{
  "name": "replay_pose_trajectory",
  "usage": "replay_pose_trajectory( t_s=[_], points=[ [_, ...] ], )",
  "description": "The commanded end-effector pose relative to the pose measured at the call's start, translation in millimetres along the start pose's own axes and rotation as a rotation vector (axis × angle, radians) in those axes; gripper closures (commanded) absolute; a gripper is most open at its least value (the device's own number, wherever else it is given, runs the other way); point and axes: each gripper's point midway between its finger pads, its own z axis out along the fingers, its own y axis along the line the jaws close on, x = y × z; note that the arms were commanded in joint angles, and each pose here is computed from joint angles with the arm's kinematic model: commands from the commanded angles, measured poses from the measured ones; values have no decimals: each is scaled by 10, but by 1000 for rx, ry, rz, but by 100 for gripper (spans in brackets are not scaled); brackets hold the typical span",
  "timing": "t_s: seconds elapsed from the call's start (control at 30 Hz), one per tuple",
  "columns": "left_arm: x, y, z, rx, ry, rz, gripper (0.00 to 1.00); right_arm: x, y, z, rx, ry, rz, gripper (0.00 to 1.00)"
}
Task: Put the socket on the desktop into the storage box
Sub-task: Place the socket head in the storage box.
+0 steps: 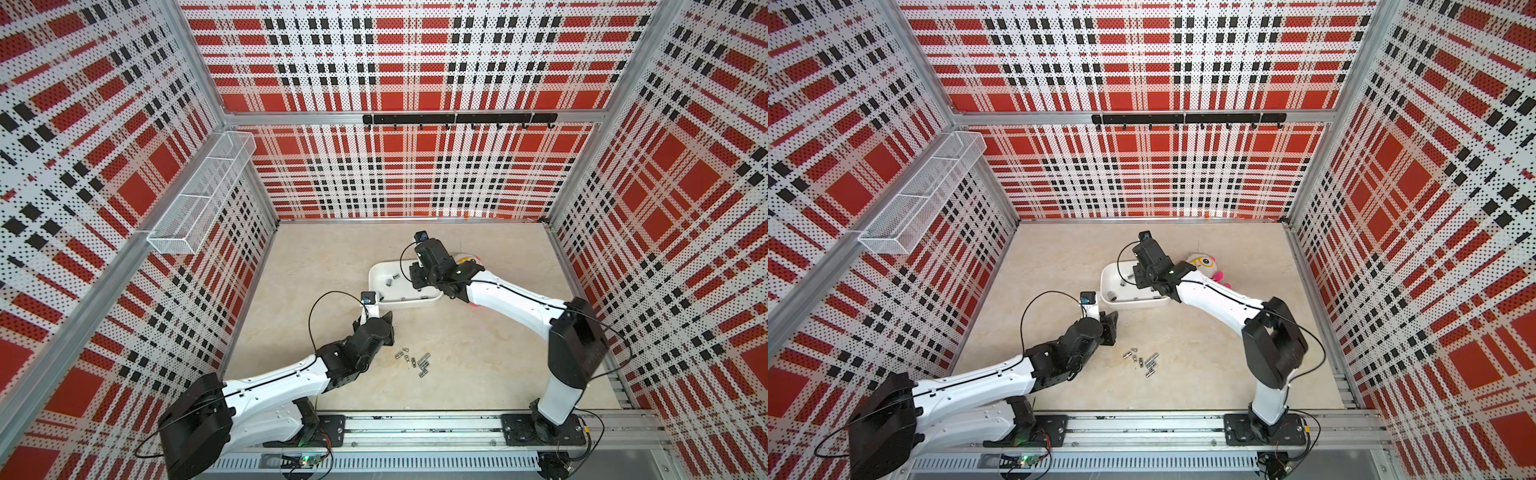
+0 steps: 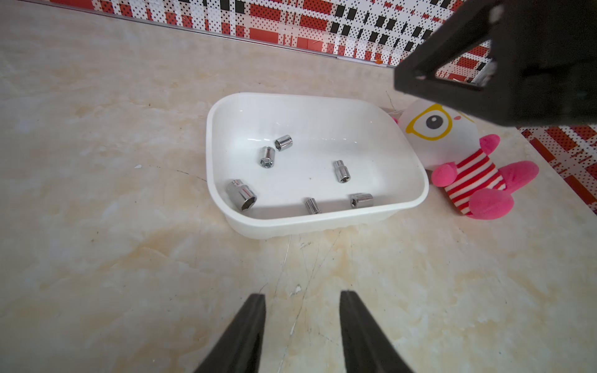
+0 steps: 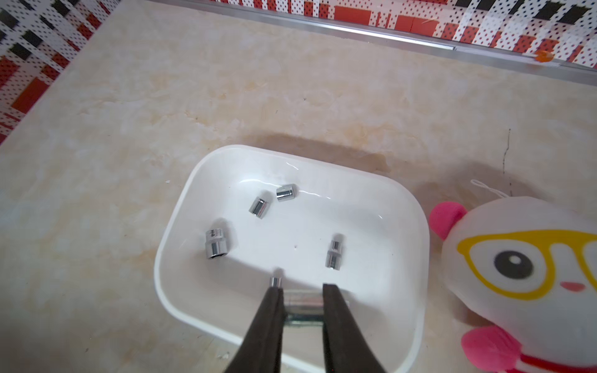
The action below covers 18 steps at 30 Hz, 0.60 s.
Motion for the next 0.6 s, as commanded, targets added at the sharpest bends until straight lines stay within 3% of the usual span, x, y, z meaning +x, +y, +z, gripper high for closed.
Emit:
replay_pose_trajectory(
  t_s=[0.0,0.13,0.33,0.57],
  points=[
    [26,-23,13,11,3,2,57,95,-87,221,27,73,5,76],
    [59,-50,37,17,19,14,57,155,-122,449,48,108,7,74],
    [77,-67,48,20,31,40,57,242,-114,630,34,160,3,63],
    [169,-163,86,61,76,82,57,196,-170,512,39,156,2,59]
  ],
)
